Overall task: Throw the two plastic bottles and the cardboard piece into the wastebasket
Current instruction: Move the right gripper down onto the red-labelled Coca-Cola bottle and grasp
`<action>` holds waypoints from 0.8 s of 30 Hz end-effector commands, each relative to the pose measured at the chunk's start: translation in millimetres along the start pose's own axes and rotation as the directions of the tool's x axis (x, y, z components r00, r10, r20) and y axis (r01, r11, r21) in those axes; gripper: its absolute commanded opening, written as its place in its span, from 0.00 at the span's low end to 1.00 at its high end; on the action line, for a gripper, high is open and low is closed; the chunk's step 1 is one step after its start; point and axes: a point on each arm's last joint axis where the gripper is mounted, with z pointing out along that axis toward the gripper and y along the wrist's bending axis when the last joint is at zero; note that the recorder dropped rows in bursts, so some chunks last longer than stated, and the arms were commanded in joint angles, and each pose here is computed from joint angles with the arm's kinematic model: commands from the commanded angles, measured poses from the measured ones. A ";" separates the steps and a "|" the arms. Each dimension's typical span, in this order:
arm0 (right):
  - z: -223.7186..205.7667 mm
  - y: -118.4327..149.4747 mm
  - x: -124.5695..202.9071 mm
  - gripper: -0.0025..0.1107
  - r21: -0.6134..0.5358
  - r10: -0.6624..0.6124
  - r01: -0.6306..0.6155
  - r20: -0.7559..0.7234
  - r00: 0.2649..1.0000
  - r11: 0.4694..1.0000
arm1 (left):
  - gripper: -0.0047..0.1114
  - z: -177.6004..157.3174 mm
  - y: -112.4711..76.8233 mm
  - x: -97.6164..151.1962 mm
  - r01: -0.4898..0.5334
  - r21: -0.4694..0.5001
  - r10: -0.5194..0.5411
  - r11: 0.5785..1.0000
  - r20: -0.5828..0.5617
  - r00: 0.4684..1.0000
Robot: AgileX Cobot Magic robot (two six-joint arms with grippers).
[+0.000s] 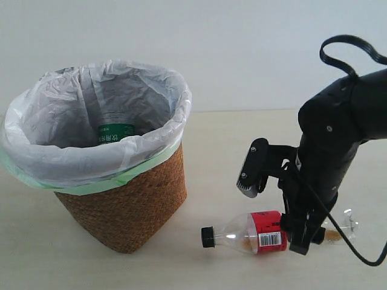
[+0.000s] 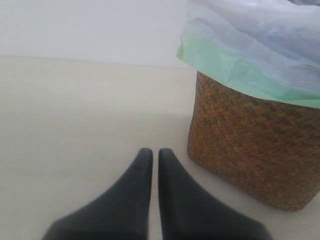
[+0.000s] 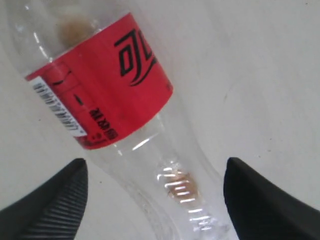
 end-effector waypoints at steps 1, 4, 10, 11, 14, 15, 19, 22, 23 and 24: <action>14.1 4.4 0.9 0.62 -0.022 -0.004 0.003 -0.028 1.000 1.000 | 0.07 0.2 0.2 1.1 0.006 -0.002 -0.006 1.000 0.000 1.000; 25.1 6.5 0.6 0.62 -0.045 -0.002 -0.001 -0.055 0.998 0.999 | 0.07 0.2 0.2 1.1 0.006 -0.002 -0.006 1.000 0.000 1.000; 46.5 10.5 -0.8 0.62 -0.081 -0.007 0.000 -0.088 0.996 0.997 | 0.07 0.2 0.2 1.1 0.006 -0.002 -0.006 1.000 0.000 1.000; 47.8 10.7 -0.9 0.62 -0.082 0.000 -0.007 -0.090 0.996 0.997 | 0.07 0.2 0.2 1.1 0.006 -0.002 -0.006 1.000 0.000 1.000; 49.2 10.4 -2.0 0.59 -0.074 0.043 -0.049 -0.084 0.996 0.996 | 0.07 0.2 0.2 1.1 0.006 -0.002 -0.006 1.000 0.000 1.000; 48.6 10.3 -2.0 0.56 -0.072 0.059 -0.066 -0.084 0.995 0.995 | 0.07 0.2 0.2 1.1 0.006 -0.002 -0.006 1.000 0.000 1.000; 45.1 8.5 -3.4 0.19 -0.057 0.146 -0.150 -0.075 0.986 0.987 | 0.07 0.2 0.2 1.1 0.006 -0.002 -0.006 1.000 0.000 1.000; 37.5 3.8 -8.9 0.02 -0.038 0.189 -0.191 -0.037 0.981 0.981 | 0.07 0.2 0.2 1.1 0.006 -0.002 -0.006 1.000 0.000 1.000; 34.0 0.9 -11.9 0.02 -0.031 0.240 -0.241 -0.024 0.970 0.970 | 0.07 0.2 0.2 1.1 0.006 -0.002 -0.006 1.000 0.000 1.000; 29.1 -3.0 -15.1 0.02 -0.023 0.293 -0.293 -0.015 0.956 0.956 | 0.07 0.2 0.2 1.1 0.006 -0.002 -0.006 1.000 0.000 1.000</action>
